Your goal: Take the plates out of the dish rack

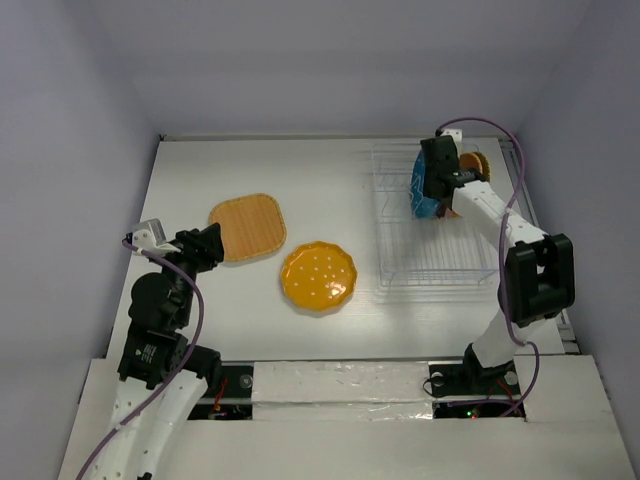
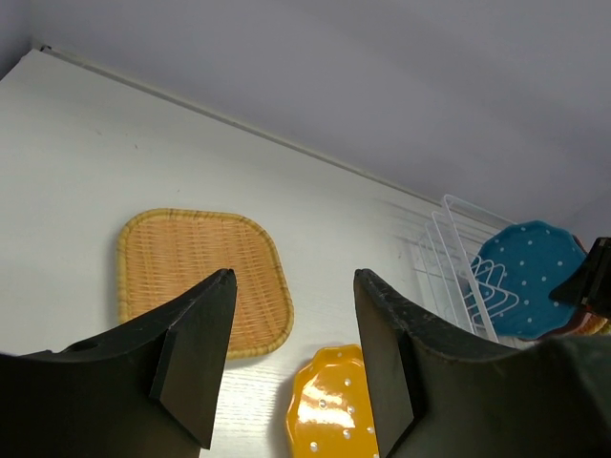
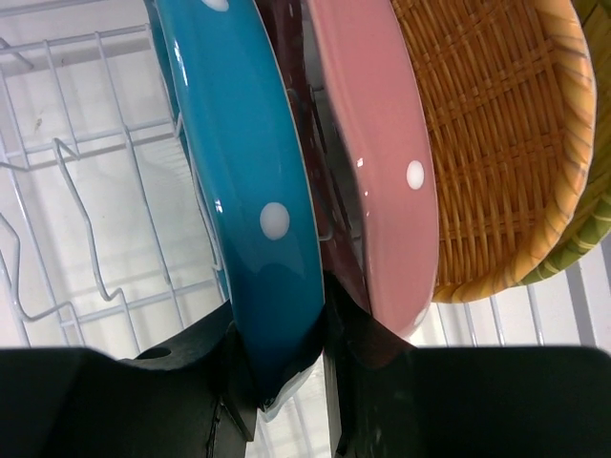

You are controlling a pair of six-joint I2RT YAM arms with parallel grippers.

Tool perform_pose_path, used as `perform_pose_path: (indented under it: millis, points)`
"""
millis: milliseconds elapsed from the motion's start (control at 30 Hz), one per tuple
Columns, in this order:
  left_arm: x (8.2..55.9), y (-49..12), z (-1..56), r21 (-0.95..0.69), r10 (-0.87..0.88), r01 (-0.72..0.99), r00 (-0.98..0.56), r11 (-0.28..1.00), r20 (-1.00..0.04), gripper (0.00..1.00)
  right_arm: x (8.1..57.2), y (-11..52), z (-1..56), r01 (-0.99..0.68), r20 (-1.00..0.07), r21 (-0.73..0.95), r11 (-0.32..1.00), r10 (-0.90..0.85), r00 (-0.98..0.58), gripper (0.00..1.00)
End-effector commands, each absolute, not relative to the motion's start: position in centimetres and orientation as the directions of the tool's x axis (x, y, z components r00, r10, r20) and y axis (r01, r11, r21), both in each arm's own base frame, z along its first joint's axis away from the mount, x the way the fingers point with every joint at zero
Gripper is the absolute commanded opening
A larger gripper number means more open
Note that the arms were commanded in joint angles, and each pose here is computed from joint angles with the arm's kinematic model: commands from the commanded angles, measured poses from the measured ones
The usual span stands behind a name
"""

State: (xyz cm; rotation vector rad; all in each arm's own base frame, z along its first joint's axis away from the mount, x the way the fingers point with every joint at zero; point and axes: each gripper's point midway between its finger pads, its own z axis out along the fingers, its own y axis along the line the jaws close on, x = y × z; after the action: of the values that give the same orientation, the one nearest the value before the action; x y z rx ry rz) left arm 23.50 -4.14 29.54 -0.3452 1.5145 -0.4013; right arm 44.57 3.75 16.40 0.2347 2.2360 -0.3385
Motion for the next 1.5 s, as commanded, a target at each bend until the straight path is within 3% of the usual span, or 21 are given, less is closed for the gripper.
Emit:
perform_pose_path:
  millis: [0,367,467,667,833,967,1133,1467]
  points:
    - [23.7,-4.4,30.1,-0.46,-0.462,0.061,0.034,0.886,-0.886,0.49,45.7,3.1,25.1,0.339,-0.909,-0.099,0.936,0.053,-0.412,0.0]
    - [23.5,-4.3,30.4,-0.463,-0.466,0.065,0.043,0.884,-0.883,0.49,42.4,5.0,34.4,0.263,-0.974,0.057,0.963,0.112,-0.198,0.0]
    - [23.5,-4.3,30.4,-0.464,-0.467,0.067,0.046,0.883,-0.883,0.49,40.4,6.2,36.5,0.19,-0.977,0.129,0.973,0.158,-0.146,0.0]
    - [23.5,-4.3,30.4,-0.465,-0.469,0.067,0.046,0.883,-0.882,0.49,37.0,13.4,36.7,-0.125,-0.948,0.285,0.95,0.26,-0.184,0.0]
    - [23.5,-4.3,30.4,-0.465,-0.469,0.067,0.046,0.883,-0.882,0.49,32.2,23.6,32.7,-0.483,-0.877,0.448,0.752,0.267,-0.399,0.0]
    - [23.3,-4.3,30.6,-0.468,-0.471,0.07,0.051,0.881,-0.88,0.49,28.6,29.4,28.4,-0.601,-0.82,0.53,0.598,0.18,-0.544,0.0]
    - [23.3,-4.3,30.5,-0.467,-0.47,0.068,0.047,0.882,-0.881,0.49,25.8,32.8,23.5,-0.61,-0.742,0.61,0.506,0.095,-0.664,0.0]
    - [23.5,-4.1,30.4,-0.466,-0.469,0.058,0.049,0.883,-0.882,0.49,25.4,33.3,17.0,-0.529,-0.652,0.649,0.546,0.043,-0.757,0.0]
